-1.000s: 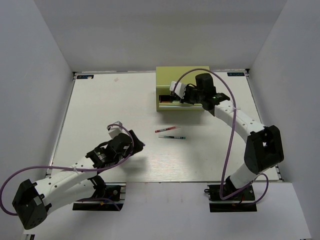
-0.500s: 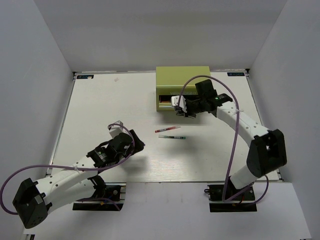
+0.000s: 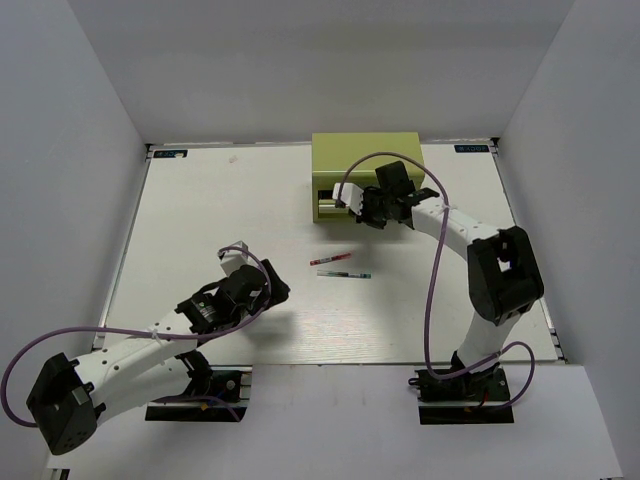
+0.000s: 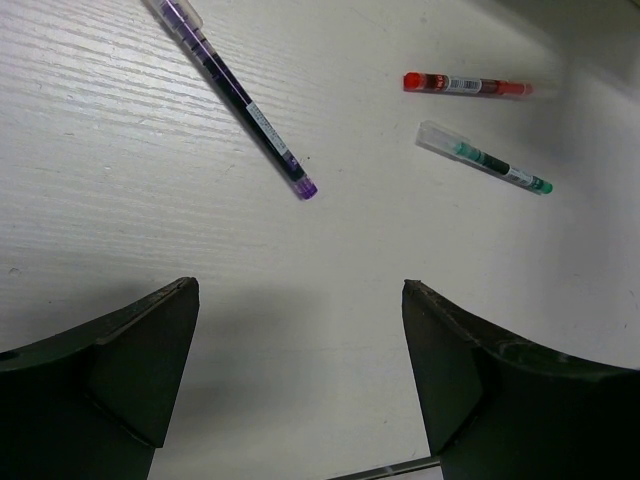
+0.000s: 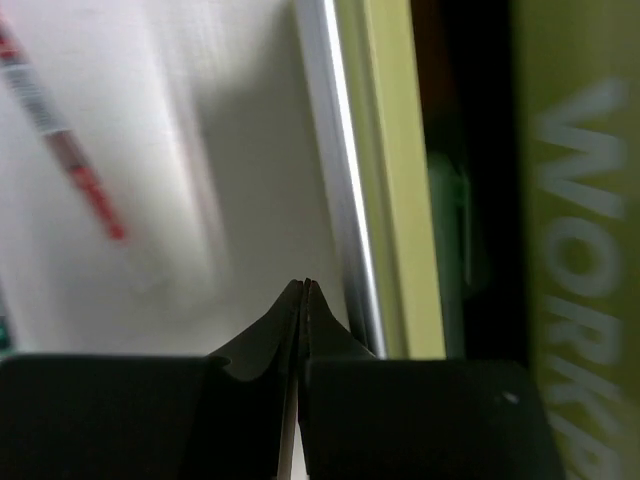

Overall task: Sort the stationery into containers
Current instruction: Close the drawer in the storage box.

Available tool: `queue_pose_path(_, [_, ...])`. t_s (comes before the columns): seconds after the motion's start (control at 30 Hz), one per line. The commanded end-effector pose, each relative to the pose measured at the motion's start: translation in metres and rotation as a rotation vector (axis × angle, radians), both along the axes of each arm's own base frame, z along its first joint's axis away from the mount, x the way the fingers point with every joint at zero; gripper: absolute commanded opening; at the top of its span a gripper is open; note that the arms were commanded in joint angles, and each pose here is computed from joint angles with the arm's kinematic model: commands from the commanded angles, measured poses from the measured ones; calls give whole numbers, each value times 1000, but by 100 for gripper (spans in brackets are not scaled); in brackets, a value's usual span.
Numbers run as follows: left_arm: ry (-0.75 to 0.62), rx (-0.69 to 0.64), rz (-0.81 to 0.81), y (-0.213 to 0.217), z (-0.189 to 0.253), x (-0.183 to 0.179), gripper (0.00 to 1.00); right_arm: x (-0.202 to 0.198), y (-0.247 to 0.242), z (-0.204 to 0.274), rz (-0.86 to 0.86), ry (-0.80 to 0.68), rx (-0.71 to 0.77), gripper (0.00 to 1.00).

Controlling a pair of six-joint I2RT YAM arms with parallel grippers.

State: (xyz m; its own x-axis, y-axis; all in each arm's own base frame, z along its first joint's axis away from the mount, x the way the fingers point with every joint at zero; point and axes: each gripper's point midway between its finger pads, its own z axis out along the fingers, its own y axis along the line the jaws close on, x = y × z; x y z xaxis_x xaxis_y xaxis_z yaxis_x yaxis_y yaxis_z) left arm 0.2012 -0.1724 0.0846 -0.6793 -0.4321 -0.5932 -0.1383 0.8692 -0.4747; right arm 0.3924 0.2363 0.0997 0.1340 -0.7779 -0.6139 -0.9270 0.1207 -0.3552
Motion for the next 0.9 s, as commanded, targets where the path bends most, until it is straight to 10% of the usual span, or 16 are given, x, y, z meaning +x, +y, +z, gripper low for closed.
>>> queue_pose_path(0.0, [-42,-34,-2,-6,17,7,93,58,-4,43,-169,-217,42,0])
queue_pose_path(0.67, [-229,-275,-111,-71,69,43,97,83,-23,53,-299,-300,73,0])
queue_pose_path(0.8, [-240,-293,-121,-94,68,62,36,24,-2,77,-101,-121,175,0])
queue_pose_path(0.87, [-208,-269,-120,-107,58,76,32,-1,6,80,-24,-74,254,0])
